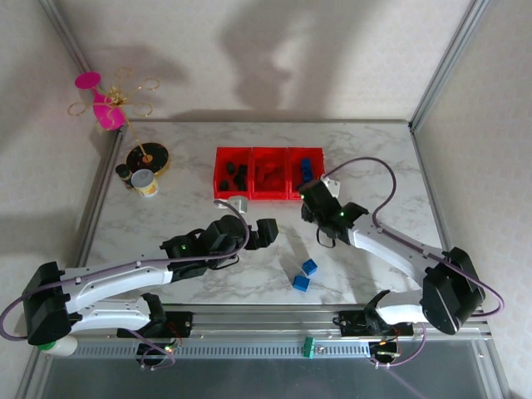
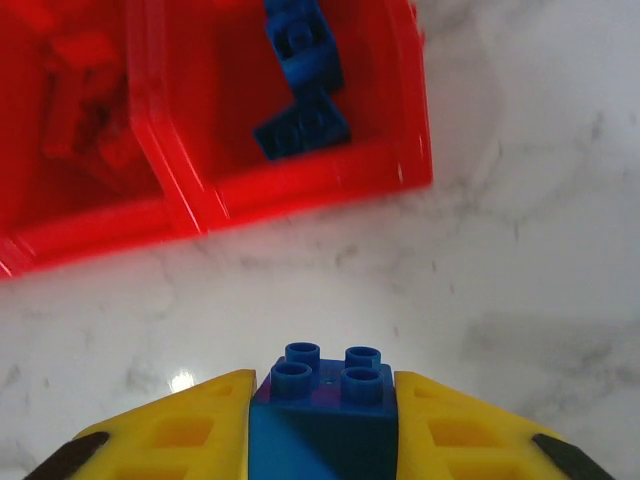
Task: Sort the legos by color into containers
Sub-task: Pick up the lego from the bottom-center of the table, then place the lego in the container.
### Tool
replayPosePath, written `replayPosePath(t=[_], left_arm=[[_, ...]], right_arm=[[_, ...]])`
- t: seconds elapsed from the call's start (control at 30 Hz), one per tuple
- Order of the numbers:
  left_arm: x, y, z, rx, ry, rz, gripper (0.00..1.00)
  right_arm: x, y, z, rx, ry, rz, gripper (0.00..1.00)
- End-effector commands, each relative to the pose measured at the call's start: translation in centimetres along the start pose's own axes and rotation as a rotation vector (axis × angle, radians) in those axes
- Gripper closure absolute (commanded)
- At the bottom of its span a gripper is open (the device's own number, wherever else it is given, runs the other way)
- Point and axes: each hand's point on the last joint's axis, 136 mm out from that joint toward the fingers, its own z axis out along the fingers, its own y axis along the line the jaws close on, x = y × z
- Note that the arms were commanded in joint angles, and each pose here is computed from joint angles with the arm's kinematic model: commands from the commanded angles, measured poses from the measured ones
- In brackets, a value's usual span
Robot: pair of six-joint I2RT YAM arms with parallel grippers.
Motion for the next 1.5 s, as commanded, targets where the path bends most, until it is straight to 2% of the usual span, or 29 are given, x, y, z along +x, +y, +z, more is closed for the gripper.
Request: replayPosePath(t=[0.0, 0.27, 0.57, 0.77, 0.87, 0.93, 1.13, 1.47], left_arm=[[-1.8, 0.4, 0.1, -0.029, -0.042, 0.015, 0.00], [-3.8, 2.2, 1.2, -0.064, -0.060, -0.014, 0.00], [-5.4, 4.4, 1.8, -0.096, -0.082, -0.046, 0.01], [-5.3, 4.7, 2.3, -0.095, -0.068, -0.052, 0.00], [-5.4, 4.7, 2.3, -0.091, -0.067, -0.053, 0.00], [-5.5, 4.6, 2.1, -0.090, -0.070, -0.056, 0.00], [-4.8, 4.6, 1.9, -0.074, -0.051, -0.070, 0.00], [-2.3, 3.9, 0.9, -0.033, -0.001, -0.049, 0.00]], right_arm=[[-4.0, 1.1, 0.8, -0.015, -0.084, -0.046, 0.68], [-7.9, 3.3, 5.5, -0.030, -0.115, -0.095, 0.68], [-10.1, 3.1, 12.1, 0.033, -0.099, -0.119, 0.66], [-11.0, 4.0, 14.6, 0.048, -0.097, -0.152, 0.56], [-11.3, 4.5, 14.2, 0.028, -0.102, -0.151, 0.49], [-11.5, 4.6, 13.5, 0.018, -0.105, -0.148, 0.48], [-10.6, 4.8, 9.9, -0.014, -0.105, -0.145, 0.41], [-3.6, 3.1, 4.6, -0.037, 0.031, -0.150, 0.33]])
